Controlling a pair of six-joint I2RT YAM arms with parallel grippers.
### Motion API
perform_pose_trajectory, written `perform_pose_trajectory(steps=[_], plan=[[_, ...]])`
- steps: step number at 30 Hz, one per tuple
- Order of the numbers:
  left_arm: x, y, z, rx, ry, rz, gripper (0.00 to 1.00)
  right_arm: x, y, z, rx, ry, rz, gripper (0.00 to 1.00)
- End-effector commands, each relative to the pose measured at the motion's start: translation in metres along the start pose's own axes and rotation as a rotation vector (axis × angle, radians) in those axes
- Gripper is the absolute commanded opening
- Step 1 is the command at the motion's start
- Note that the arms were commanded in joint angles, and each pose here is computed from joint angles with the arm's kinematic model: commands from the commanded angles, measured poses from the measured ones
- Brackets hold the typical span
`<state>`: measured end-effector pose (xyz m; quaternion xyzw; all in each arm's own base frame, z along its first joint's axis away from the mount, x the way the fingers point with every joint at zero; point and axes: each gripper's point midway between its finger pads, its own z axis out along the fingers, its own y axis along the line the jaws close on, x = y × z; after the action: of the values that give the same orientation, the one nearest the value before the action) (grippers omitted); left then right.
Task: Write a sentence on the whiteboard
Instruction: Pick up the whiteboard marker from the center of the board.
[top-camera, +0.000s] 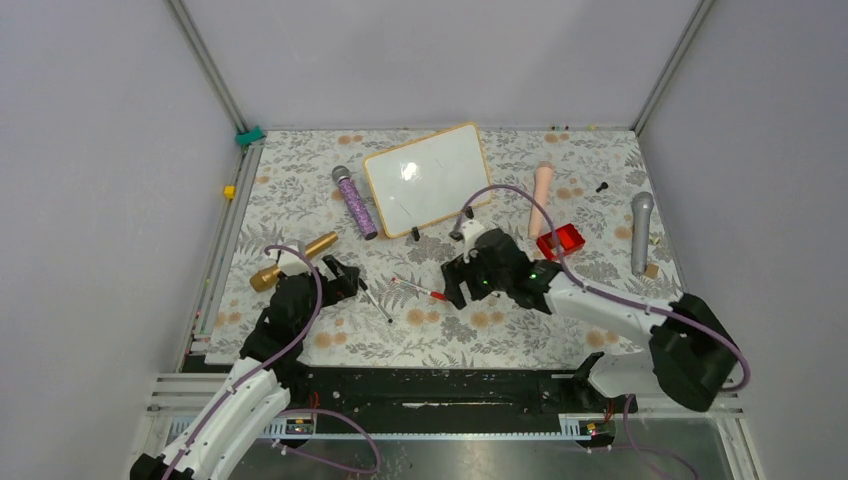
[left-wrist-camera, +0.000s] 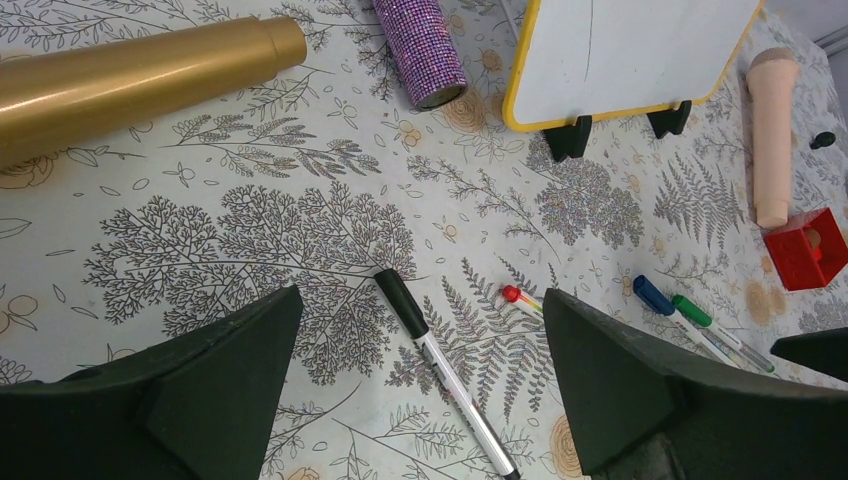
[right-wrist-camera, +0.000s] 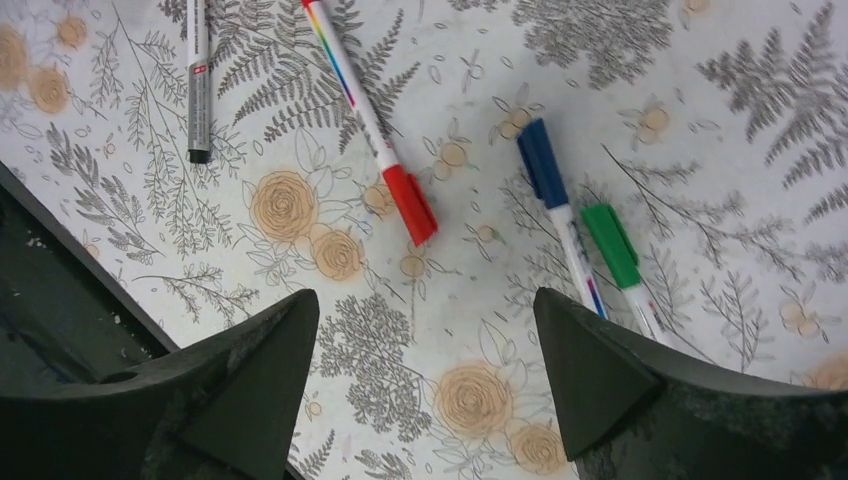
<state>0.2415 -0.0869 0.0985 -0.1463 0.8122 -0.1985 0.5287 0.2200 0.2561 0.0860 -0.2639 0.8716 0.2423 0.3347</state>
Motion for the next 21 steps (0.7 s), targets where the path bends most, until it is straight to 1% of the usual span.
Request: perform_pose_trajectory(steps=[1,3,7,8,13,15,16,18,21], plan=[[-0.016,-0.015,0.0,0.055,-0.045,-0.004,0.92,-0.013,0.004,0.011,0.109,0.088,-0.192,0.86],[-0.016,-0.016,-0.001,0.058,-0.047,-0.005,0.92,-0.016,0.01,0.022,0.125,0.12,-0.237,0.83],[-0.016,-0.015,-0.001,0.059,-0.049,-0.006,0.91,-0.021,0.027,0.042,0.105,0.166,-0.285,0.75],[-0.016,-0.015,-0.001,0.059,-0.05,-0.006,0.91,-0.018,0.03,0.048,0.103,0.184,-0.295,0.71],[-0.016,-0.015,-0.002,0.06,-0.051,-0.007,0.91,-0.011,0.042,0.068,0.116,0.242,-0.341,0.63],[-0.016,-0.015,-0.002,0.061,-0.05,-0.006,0.91,-0.007,0.045,0.074,0.12,0.257,-0.356,0.54],[-0.015,-0.015,-0.002,0.061,-0.05,-0.008,0.91,-0.005,0.045,0.076,0.124,0.261,-0.352,0.52],[-0.016,-0.015,-0.002,0.06,-0.05,-0.008,0.91,-0.004,0.043,0.08,0.143,0.259,-0.343,0.51],[-0.015,-0.016,-0.001,0.063,-0.046,-0.007,0.91,-0.003,0.037,0.084,0.176,0.247,-0.331,0.46]])
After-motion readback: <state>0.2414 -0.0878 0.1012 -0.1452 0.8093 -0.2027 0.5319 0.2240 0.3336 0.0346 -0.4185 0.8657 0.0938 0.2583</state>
